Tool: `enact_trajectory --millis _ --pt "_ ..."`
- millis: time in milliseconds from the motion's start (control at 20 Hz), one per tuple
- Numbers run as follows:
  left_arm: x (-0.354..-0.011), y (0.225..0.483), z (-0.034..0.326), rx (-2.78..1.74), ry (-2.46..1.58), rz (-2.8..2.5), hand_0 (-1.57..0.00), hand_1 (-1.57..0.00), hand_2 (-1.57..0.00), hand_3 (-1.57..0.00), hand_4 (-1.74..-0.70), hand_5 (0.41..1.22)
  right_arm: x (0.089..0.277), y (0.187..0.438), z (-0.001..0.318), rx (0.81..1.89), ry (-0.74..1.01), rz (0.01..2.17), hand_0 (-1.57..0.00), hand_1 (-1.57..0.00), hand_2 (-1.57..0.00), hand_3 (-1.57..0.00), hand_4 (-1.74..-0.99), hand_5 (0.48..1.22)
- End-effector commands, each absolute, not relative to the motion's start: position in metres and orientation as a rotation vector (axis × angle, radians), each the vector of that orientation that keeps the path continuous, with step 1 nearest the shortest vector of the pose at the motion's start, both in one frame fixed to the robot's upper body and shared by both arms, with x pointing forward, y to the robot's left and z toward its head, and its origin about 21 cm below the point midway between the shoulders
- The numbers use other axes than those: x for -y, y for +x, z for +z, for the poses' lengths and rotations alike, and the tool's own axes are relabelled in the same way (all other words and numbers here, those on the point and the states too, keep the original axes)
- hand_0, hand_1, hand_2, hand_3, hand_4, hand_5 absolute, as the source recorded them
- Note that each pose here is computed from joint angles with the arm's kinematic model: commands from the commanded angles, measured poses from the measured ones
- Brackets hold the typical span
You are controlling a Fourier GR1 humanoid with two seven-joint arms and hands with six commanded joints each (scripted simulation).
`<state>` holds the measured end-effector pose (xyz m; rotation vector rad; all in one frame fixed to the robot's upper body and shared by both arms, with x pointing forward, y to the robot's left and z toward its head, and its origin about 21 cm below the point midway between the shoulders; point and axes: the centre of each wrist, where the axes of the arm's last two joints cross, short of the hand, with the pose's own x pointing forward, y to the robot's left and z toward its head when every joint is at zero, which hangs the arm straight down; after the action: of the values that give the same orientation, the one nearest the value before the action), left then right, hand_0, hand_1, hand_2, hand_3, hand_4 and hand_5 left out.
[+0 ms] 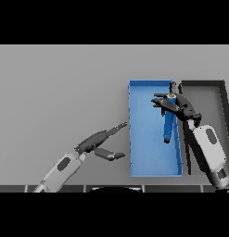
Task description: Pick up the blue pipe and place it into the blue bin.
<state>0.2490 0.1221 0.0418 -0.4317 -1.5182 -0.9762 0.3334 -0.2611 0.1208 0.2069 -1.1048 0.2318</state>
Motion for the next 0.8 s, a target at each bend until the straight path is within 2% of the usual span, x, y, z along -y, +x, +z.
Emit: enact_trajectory --millis 0,50,150,200,300,450,600,750 --pt "-0.12 0.248 0.043 1.516 -0.435 -0.976 0.0 0.0 0.0 0.0 -0.89 0.457 0.261 0.333 0.114 1.052 0.185 0.226 -1.57 -1.57 -1.57 -1.33 -1.599 1.11" --pt "-0.12 0.248 0.045 1.512 -0.436 -0.976 0.0 0.0 0.0 0.0 -0.89 0.455 0.262 0.336 0.108 0.997 0.159 0.212 -1.56 -1.46 -1.39 -1.12 -1.547 1.133" --pt "-0.12 0.251 0.04 1.496 -0.413 -0.977 0.0 0.0 0.0 0.0 -0.89 0.454 0.259 0.335 0.097 0.888 0.159 0.2 -1.04 -0.93 -0.89 -0.72 -1.455 1.164" --pt "-0.12 0.248 0.041 1.515 -0.431 -0.983 0.0 0.0 0.0 0.0 -0.89 0.453 0.257 0.335 0.093 0.841 0.15 0.193 -0.84 -0.75 -0.71 -0.57 -1.392 1.176" --pt "-0.119 0.247 0.041 1.507 -0.422 -0.978 0.0 0.0 0.0 0.0 -0.89 0.453 0.255 0.335 0.091 0.797 0.143 0.26 -0.53 -0.48 -0.46 -0.37 -1.285 1.141" --pt "-0.121 0.245 0.041 1.515 -0.434 -0.973 0.0 0.0 0.0 0.0 -0.89 0.454 0.251 0.334 0.09 0.784 0.071 0.375 -0.27 -0.24 -0.23 -0.19 -1.179 0.975" --pt "-0.12 0.247 0.042 1.516 -0.429 -0.972 0.0 0.0 0.0 0.0 -0.9 0.45 0.25 0.334 0.085 0.792 0.001 0.473 -0.14 -0.12 -0.12 -0.1 -1.131 0.857" --pt "-0.119 0.249 0.04 1.5 -0.429 -0.975 0.0 0.0 0.0 0.0 -0.91 0.455 0.253 0.336 0.077 0.814 -0.042 0.496 -0.07 -0.06 -0.06 -0.05 -1.125 0.764"
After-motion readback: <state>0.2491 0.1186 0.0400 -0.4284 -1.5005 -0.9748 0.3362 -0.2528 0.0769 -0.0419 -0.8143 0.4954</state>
